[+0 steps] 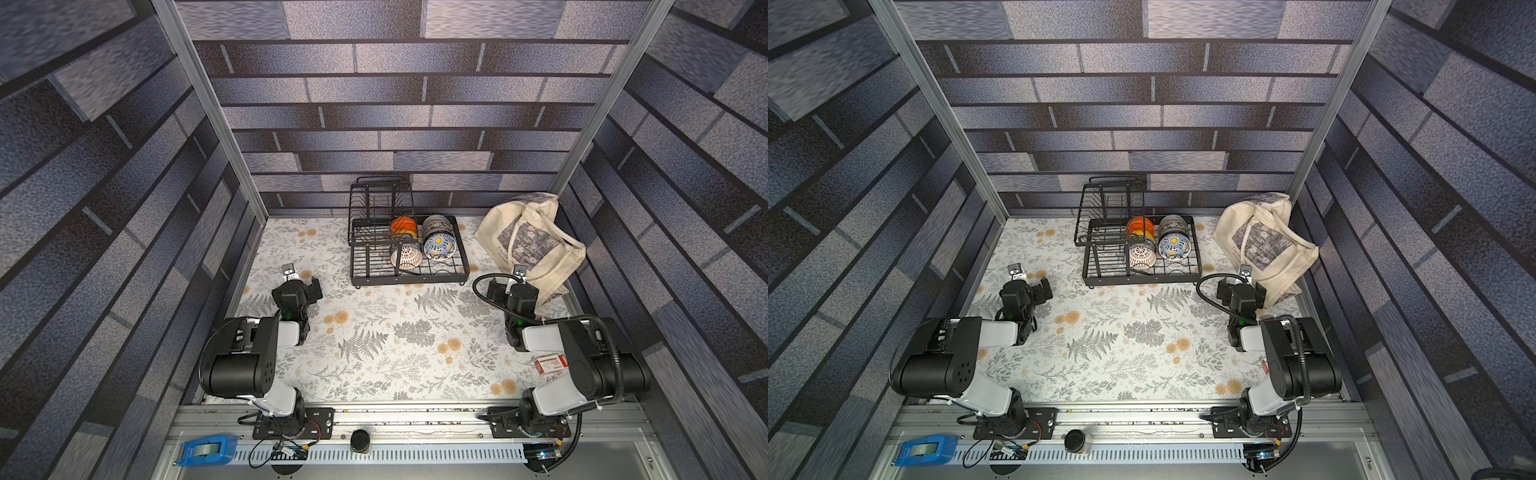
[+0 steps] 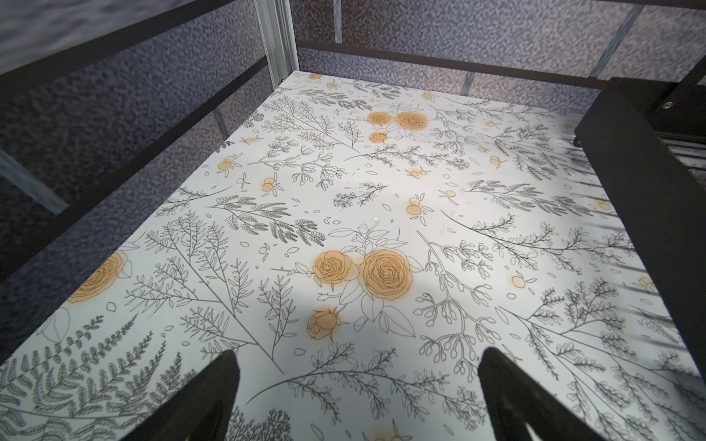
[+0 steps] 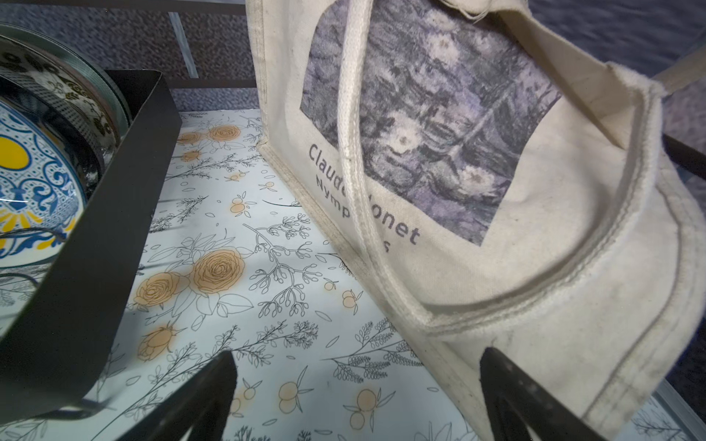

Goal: Load bowls into a dish rack
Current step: Reset both arms

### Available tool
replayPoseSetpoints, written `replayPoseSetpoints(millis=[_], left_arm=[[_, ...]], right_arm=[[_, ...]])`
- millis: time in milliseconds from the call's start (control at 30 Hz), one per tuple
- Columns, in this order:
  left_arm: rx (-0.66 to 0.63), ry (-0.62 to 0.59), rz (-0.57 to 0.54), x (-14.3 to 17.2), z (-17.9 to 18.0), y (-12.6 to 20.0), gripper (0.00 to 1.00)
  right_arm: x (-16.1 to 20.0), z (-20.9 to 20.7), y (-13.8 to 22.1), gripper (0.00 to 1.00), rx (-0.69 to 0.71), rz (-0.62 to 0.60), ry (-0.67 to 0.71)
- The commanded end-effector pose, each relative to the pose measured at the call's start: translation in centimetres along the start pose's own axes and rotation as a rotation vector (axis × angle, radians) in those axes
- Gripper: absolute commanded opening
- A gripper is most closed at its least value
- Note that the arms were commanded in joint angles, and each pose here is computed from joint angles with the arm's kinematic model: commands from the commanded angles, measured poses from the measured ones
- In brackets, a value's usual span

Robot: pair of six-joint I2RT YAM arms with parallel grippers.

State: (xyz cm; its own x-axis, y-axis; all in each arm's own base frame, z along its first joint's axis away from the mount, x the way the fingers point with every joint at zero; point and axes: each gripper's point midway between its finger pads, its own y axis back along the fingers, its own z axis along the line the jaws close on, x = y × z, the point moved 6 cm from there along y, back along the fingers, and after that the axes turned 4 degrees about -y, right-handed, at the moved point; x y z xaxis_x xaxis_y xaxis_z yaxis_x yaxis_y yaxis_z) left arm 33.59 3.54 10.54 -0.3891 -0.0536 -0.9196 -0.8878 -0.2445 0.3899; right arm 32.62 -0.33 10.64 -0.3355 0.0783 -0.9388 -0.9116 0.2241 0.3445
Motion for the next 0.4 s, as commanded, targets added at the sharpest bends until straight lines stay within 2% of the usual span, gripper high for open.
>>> replayPoseSetpoints(millis=[0,367], left_arm=[[0.001,-0.012,-0.019,-0.79,0.05,-0.12,1.00],[0.001,-0.011,-0.020,-0.80,0.05,-0.12,1.00]], right_arm=[[-0.84,0.20,-0.13,1.00,-0.011,-0.016,-0.020],[-0.73,0.21,-0.09,1.00,-0.013,-0.016,-0.019]])
